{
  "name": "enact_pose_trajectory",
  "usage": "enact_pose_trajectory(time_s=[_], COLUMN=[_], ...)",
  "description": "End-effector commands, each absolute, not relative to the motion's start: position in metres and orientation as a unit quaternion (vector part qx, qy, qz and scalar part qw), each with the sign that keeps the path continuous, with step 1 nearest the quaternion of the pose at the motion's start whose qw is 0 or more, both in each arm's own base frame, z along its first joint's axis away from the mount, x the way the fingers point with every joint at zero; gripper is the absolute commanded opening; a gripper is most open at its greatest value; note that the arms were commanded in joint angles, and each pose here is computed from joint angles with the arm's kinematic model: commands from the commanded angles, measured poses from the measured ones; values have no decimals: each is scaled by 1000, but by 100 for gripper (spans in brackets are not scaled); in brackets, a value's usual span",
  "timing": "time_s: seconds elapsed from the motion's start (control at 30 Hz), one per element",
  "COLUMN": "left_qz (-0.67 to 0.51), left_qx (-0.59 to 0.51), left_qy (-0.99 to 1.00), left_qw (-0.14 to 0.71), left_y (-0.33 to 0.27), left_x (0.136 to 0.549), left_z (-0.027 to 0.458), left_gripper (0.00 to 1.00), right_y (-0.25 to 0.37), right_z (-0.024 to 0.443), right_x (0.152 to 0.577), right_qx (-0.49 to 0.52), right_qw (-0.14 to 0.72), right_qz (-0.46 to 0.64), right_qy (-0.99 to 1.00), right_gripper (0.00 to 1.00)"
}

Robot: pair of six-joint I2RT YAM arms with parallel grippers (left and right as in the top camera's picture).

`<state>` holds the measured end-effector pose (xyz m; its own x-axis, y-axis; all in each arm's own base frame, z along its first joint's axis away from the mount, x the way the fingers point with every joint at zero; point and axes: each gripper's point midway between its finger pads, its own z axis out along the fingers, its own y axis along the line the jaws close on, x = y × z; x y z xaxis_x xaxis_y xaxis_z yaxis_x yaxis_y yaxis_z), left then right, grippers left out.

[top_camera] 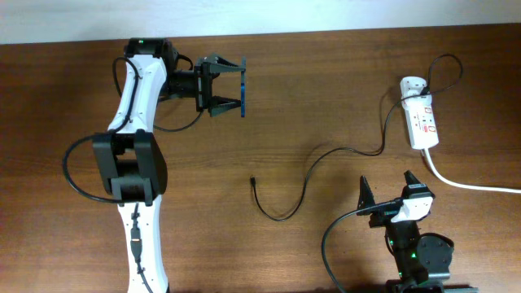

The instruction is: Plug charger to phone and switch on socket

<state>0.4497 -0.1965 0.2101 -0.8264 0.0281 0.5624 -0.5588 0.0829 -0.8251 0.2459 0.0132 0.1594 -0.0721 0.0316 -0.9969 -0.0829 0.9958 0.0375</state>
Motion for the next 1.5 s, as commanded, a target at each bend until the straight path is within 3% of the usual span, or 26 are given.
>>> enact_pose_trajectory(time_s=[0.0,1.47], left_qz=[668,668], left_qx=[202,202], left_qy=[-676,-676], left_qw=[236,235], left_y=[-195,-195], left_x=[455,455], left_z=[224,224], left_gripper=[75,78], right_y=[12,12], right_z=[157,157], right_x=[246,246], right_qx=[-12,-12], right_qw=[679,679], right_qz=[42,42], right_qy=[733,733], right_gripper=[99,98])
